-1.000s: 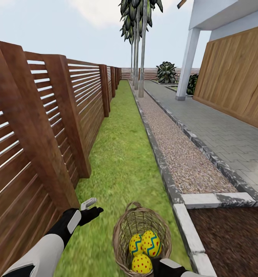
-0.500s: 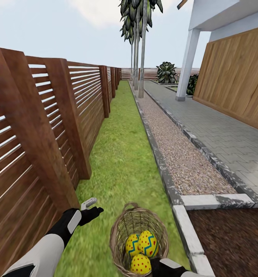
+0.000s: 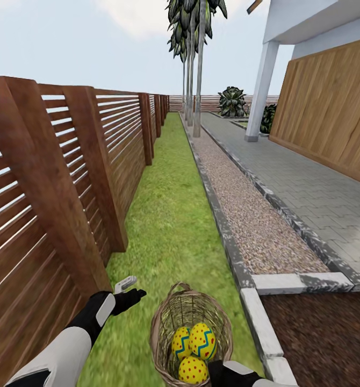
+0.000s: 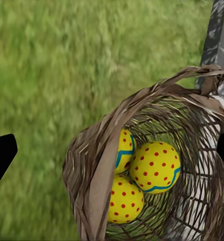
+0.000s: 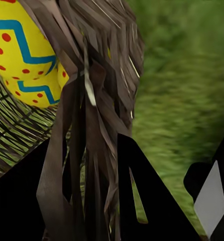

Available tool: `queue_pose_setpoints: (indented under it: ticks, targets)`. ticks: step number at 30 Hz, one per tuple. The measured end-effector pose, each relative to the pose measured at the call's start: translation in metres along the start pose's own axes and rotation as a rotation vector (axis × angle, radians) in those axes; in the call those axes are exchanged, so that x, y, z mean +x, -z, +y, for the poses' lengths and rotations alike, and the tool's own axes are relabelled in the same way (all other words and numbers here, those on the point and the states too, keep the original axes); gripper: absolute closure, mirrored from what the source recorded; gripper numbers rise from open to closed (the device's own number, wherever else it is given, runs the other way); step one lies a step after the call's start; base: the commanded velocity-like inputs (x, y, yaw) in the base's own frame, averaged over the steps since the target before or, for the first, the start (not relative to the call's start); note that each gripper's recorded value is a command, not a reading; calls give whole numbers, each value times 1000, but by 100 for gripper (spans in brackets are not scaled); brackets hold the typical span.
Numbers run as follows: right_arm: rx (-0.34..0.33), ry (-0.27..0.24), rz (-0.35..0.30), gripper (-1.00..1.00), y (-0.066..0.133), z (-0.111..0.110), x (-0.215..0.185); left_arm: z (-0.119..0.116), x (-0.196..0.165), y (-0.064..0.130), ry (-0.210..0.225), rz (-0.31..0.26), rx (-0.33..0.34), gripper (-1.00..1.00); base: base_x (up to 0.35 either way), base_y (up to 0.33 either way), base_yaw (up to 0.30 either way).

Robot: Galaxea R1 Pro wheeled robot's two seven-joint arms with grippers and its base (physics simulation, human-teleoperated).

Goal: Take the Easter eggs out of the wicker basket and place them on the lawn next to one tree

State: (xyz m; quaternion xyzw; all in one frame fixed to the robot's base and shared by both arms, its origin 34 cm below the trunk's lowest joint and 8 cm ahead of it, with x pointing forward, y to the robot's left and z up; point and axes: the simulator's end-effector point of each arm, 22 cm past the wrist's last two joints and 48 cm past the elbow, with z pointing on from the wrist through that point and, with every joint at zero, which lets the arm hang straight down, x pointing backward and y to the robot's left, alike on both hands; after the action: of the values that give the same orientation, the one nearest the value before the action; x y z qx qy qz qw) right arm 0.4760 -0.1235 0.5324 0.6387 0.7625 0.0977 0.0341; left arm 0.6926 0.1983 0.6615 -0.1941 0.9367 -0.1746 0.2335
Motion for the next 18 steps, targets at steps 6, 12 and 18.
queue_pose_setpoints:
  ticks: [6, 12, 18]
  targets:
    - [0, 0, 1, 100, 9, 1, 1, -3, -3, 8, 1, 1, 0, -100, 0, 0, 0]
    - [0, 2, 1, 100, 18, 3, 2, -9, -11, 17, 1, -10, 4, -100, 0, 0, 0]
    - [0, 1, 2, 100, 27, 4, 3, -13, -13, 24, 1, -10, 4, -100, 208, 0, 0]
